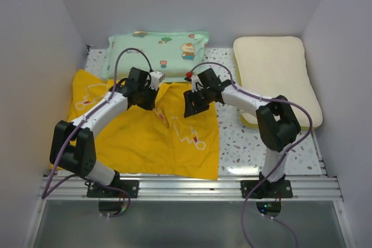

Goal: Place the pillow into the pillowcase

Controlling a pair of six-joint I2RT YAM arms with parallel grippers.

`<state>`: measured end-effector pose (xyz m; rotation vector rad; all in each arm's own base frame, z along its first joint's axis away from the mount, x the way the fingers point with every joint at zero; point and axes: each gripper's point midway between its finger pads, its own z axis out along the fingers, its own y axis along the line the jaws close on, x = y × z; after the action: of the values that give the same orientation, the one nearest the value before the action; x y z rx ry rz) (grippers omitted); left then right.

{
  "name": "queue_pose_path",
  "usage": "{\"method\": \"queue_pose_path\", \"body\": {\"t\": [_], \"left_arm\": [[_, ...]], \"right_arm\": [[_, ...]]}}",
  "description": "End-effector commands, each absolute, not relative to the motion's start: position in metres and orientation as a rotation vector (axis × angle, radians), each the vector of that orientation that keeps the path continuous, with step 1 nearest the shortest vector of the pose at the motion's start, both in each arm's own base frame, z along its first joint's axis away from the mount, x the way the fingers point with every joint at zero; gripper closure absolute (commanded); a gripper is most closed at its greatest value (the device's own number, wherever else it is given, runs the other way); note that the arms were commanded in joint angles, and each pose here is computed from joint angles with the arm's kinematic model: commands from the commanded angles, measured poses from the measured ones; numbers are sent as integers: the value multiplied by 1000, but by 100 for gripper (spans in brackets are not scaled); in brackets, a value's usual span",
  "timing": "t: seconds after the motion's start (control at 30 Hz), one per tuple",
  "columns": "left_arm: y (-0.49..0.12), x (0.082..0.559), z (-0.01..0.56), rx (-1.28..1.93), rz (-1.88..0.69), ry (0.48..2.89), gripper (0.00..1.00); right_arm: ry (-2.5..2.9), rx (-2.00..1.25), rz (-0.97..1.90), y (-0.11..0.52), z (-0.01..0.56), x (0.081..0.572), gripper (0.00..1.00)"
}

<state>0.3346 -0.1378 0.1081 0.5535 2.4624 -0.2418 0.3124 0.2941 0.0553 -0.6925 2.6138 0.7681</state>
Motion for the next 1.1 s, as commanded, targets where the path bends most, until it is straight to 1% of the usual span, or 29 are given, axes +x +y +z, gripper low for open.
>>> {"method": "queue_pose_path", "body": {"t": [0.0, 0.07, 0.1, 0.2, 0.37, 0.53, 0.7, 0.83, 0.9, 1.0, 1.03, 1.07], "left_arm": [[-169, 320, 109, 665, -488, 2456, 100], [-171, 322, 110, 665, -503, 2446, 100], [-172, 322, 111, 658, -507, 2441, 100], [-174, 326, 116, 644, -514, 2430, 100], [-175, 327, 118, 640, -517, 2422, 100], [-175, 327, 122, 629, -535, 2399, 97], [-171, 328, 119, 571, -534, 2421, 96], [-167, 332, 118, 541, -527, 2425, 94], [-168, 332, 119, 537, -534, 2423, 92], [-165, 332, 122, 499, -522, 2419, 82], [-162, 334, 128, 451, -523, 2403, 76], [-160, 334, 130, 430, -531, 2393, 73]], "right_arm": [[2390, -626, 1165, 343, 152, 315, 47], [2380, -583, 1233, 354, 157, 319, 48], [2390, -555, 1319, 364, 156, 316, 48], [2446, -524, 1376, 375, 139, 314, 47], [2423, -530, 1404, 392, 124, 307, 44], [2434, -519, 1413, 413, 112, 311, 44], [2419, -485, 1467, 425, 114, 317, 44], [2416, -503, 1495, 434, 115, 311, 41], [2391, -520, 1502, 441, 115, 313, 40], [2400, -527, 1531, 449, 109, 315, 43], [2404, -527, 1539, 451, 108, 315, 44], [2407, -518, 1550, 453, 106, 316, 45]]}}
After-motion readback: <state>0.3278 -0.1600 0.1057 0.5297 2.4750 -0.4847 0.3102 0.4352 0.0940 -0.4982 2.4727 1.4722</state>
